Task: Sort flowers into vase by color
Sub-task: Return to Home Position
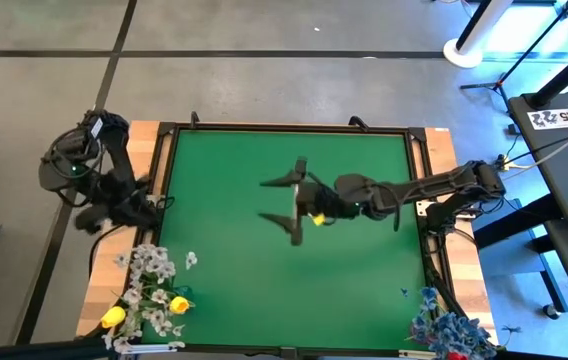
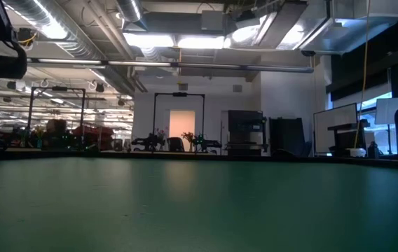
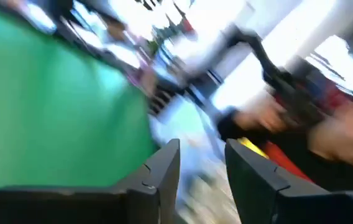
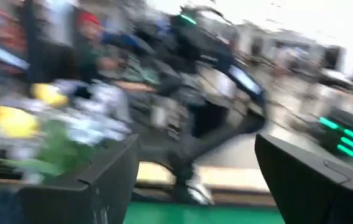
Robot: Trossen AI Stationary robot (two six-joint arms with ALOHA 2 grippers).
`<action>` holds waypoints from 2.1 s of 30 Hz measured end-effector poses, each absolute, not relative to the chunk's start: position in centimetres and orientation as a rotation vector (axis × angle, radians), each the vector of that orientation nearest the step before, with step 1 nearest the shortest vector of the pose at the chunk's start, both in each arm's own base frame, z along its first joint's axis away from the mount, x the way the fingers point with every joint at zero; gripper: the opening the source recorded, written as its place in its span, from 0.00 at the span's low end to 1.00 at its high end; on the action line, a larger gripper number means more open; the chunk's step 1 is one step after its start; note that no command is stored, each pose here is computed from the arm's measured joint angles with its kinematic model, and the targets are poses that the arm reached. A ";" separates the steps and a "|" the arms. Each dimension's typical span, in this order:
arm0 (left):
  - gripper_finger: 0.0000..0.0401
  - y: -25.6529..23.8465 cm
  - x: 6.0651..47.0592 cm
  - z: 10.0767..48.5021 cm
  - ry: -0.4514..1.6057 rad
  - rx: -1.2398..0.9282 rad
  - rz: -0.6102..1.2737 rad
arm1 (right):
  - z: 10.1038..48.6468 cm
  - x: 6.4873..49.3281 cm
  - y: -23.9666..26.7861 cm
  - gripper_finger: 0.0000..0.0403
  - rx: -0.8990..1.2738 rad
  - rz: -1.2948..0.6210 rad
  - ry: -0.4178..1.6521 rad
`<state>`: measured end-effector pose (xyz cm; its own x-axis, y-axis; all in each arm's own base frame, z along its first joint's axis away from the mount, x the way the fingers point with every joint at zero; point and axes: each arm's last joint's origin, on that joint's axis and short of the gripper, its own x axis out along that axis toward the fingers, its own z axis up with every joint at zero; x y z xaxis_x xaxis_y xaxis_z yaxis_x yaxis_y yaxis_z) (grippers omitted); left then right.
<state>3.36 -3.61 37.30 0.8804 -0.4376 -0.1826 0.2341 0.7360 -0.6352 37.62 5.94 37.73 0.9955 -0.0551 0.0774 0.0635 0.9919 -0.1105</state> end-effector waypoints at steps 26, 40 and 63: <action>0.00 -3.4 4.7 25.6 -0.072 -0.517 0.391 | 34.3 31.5 1.5 0.72 -0.152 0.115 -0.141; 0.00 -3.2 10.7 21.8 0.152 -0.625 0.510 | 25.2 28.5 -6.3 0.44 -0.248 0.160 -0.036; 0.01 -1.3 12.0 21.0 -0.077 -0.237 0.138 | 27.8 15.8 -6.8 0.02 0.009 0.028 -0.182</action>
<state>12.02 -1.27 21.04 0.9876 0.1455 0.0594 -0.1275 0.9626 -0.2392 15.78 -6.77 27.84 0.9831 0.0271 0.1813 -0.0287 0.9996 0.0062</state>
